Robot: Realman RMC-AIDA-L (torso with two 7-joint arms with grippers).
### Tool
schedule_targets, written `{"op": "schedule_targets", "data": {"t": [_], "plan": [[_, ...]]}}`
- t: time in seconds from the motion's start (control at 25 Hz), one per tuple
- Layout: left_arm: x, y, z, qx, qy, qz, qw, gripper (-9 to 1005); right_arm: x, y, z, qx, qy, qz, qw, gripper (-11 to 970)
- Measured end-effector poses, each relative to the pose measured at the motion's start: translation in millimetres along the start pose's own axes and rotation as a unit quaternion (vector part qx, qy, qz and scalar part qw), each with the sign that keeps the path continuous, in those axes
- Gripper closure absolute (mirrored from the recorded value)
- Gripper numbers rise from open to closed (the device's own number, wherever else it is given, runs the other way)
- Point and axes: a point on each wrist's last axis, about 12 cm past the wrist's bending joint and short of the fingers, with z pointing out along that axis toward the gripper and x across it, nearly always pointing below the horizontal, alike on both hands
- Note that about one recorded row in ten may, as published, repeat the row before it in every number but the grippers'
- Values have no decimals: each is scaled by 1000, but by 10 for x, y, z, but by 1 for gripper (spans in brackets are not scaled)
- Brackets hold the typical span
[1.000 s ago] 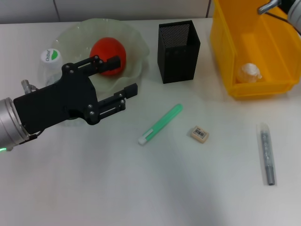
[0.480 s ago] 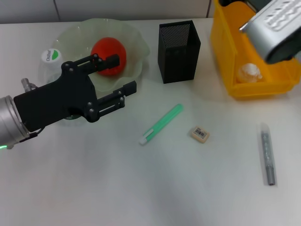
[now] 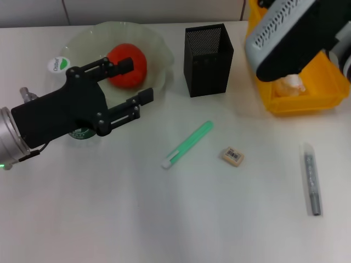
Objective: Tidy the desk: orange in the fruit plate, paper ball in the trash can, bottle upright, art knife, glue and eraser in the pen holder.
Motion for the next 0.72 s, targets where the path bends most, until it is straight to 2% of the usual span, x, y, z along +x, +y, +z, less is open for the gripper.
{"op": "schedule_targets", "data": {"t": [0.32, 0.4, 0.56, 0.72], "plan": [[21, 11, -30, -7, 1, -5, 1000, 354, -175, -118, -15, -16, 58, 20, 998, 960], [22, 9, -30, -6, 1, -5, 1000, 354, -274, -169, -19, -41, 93, 52, 993, 899], [34, 0, -39, -6, 1, -2, 1000, 353, -367, -206, -69, -72, 101, 83, 989, 770], [68, -42, -71, 1, -3, 2, 1000, 352, -426, -283, -91, -143, 118, 126, 975, 620]]}}
